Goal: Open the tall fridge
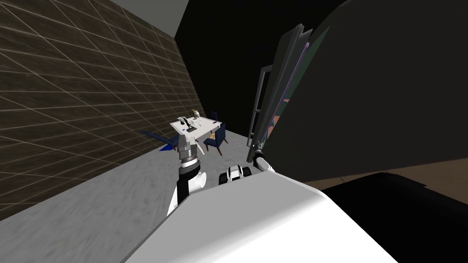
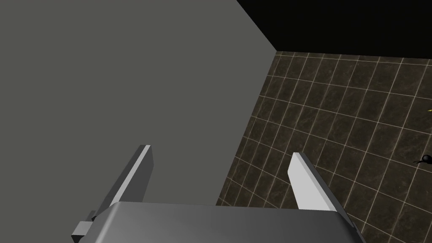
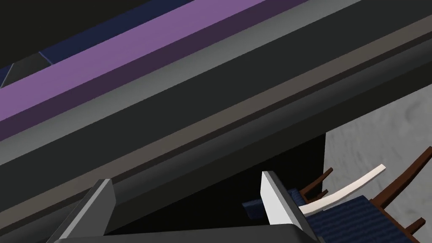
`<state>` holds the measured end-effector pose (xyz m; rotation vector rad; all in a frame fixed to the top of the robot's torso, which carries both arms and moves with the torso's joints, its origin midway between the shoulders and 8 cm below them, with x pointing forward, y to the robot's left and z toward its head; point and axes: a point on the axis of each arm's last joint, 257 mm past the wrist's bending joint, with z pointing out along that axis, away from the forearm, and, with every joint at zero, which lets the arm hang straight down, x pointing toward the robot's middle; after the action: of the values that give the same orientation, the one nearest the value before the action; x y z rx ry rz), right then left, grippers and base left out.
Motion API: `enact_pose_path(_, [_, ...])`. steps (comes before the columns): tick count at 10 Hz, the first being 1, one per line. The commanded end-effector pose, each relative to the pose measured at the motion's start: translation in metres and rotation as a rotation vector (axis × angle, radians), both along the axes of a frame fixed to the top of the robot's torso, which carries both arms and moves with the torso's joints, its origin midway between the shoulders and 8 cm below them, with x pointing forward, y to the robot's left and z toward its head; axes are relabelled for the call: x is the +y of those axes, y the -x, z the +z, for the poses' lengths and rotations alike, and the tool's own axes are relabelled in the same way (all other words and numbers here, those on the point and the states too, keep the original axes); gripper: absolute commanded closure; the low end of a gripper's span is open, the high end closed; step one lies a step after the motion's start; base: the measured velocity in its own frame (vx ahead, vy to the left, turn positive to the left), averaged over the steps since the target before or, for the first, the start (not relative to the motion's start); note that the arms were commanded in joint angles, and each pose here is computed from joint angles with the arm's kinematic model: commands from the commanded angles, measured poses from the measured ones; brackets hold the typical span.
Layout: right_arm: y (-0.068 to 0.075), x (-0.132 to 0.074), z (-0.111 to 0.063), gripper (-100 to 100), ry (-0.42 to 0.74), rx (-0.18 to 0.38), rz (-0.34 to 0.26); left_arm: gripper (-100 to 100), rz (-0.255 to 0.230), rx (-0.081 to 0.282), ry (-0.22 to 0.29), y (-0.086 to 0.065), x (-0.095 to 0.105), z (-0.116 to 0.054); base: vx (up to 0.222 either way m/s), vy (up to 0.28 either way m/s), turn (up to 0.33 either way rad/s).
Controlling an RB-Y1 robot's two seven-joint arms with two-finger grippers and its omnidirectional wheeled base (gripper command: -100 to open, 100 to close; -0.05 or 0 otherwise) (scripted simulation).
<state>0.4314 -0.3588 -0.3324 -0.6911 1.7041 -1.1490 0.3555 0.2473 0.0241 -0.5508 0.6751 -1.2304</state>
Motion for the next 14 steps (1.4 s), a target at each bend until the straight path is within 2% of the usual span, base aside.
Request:
enact_pose_path(1, [0.002, -0.020, 0.005, -100, 0.120, 0.007, -0.028, 0, 0.000, 0.000, 0.000, 0.000, 0.000, 0.000, 0.023, 0.021, 0.025])
enact_pose_path(3, [0.005, -0.029, 0.008, -100, 0.241, 0.019, -0.037, 0, 0.000, 0.000, 0.000, 0.000, 0.000, 0.000, 0.028, 0.021, 0.031])
enact_pose_path(4, [0.005, -0.029, 0.008, -100, 0.241, 0.019, -0.037, 0, 0.000, 0.000, 0.000, 0.000, 0.000, 0.000, 0.017, 0.021, 0.026])
enact_pose_path(8, [0.007, -0.039, 0.015, -100, 0.396, 0.029, -0.045, 0, 0.000, 0.000, 0.000, 0.000, 0.000, 0.000, 0.018, 0.018, 0.030])
enact_pose_path(9, [0.007, -0.040, 0.016, -100, 0.414, 0.030, -0.046, 0, 0.000, 0.000, 0.000, 0.000, 0.000, 0.000, 0.018, 0.005, 0.012])
enact_pose_path(10, [0.009, -0.027, 0.004, -100, 0.386, 0.052, -0.016, 0, 0.000, 0.000, 0.000, 0.000, 0.000, 0.000, -0.001, 0.014, 0.019])
enact_pose_path(11, [0.000, -0.031, 0.012, -100, 0.398, 0.051, -0.005, 0, 0.000, 0.000, 0.000, 0.000, 0.000, 0.000, 0.047, 0.041, -0.017])
enact_pose_path(12, [0.006, -0.023, 0.004, -100, 0.387, 0.057, -0.002, 0, 0.000, 0.000, 0.000, 0.000, 0.000, 0.000, 0.028, 0.030, 0.004])
enact_pose_path(13, [0.004, -0.021, 0.004, 100, 0.388, 0.058, 0.004, 0, 0.000, 0.000, 0.000, 0.000, 0.000, 0.000, 0.000, 0.011, 0.005])
enact_pose_path(14, [0.001, -0.043, 0.007, 100, 0.399, 0.061, -0.057, 0, 0.000, 0.000, 0.000, 0.000, 0.000, 0.000, 0.040, 0.060, 0.232])
